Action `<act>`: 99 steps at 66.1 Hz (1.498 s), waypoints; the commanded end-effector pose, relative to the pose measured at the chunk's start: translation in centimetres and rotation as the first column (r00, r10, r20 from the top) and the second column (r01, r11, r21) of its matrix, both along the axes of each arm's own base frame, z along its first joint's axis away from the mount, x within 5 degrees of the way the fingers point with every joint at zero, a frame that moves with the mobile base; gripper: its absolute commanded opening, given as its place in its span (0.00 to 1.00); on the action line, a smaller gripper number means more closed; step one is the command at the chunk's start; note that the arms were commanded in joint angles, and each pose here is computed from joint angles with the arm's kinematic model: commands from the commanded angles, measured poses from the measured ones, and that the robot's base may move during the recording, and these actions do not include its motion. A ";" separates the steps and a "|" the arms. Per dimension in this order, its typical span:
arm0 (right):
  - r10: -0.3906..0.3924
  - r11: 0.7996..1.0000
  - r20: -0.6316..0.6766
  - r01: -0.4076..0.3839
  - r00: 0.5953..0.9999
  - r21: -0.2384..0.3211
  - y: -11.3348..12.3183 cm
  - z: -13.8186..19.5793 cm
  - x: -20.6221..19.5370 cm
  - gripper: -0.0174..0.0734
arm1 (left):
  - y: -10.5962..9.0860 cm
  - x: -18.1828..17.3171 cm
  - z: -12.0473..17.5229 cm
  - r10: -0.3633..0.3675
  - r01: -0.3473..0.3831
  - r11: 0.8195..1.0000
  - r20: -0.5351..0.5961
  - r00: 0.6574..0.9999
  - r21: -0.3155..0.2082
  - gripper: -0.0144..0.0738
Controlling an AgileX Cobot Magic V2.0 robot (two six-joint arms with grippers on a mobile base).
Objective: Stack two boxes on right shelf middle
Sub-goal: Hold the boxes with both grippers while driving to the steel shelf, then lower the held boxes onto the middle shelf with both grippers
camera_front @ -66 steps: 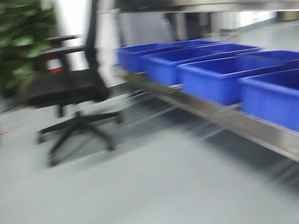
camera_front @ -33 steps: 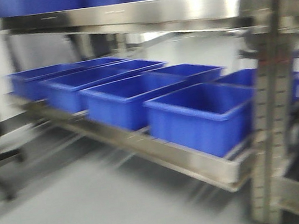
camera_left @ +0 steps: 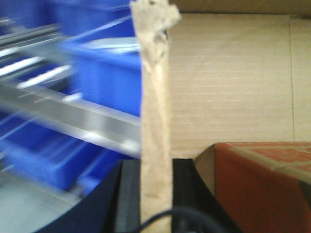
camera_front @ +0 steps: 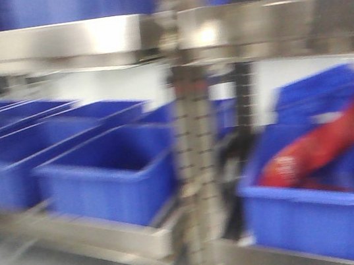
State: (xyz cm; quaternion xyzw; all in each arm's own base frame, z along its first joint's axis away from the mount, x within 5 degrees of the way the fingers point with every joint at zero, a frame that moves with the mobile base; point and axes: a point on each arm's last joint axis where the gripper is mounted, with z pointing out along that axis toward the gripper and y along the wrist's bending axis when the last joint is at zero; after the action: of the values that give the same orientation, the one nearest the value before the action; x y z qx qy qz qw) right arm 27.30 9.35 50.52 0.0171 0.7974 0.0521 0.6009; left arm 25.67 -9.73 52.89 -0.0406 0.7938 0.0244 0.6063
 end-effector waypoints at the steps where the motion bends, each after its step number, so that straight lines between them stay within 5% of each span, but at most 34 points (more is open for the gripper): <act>1: -0.016 1.000 0.078 0.018 0.997 -0.022 -0.8 1.3 -0.5 0.01 | 0.9 -0.7 1.2 0.025 -0.027 0.999 0.063 0.998 0.027 0.04; 99: -0.015 1.000 0.081 0.017 0.997 -0.022 -0.8 1.4 -0.5 0.01 | 0.9 -0.7 1.2 0.025 -0.027 0.999 0.063 0.998 0.027 0.04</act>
State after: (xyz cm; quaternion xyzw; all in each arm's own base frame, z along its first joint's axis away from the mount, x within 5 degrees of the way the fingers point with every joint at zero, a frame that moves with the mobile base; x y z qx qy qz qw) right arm 27.32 9.37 50.58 0.0160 0.7955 0.0527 0.6034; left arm 25.67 -9.74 52.90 -0.0402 0.7934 0.0240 0.6069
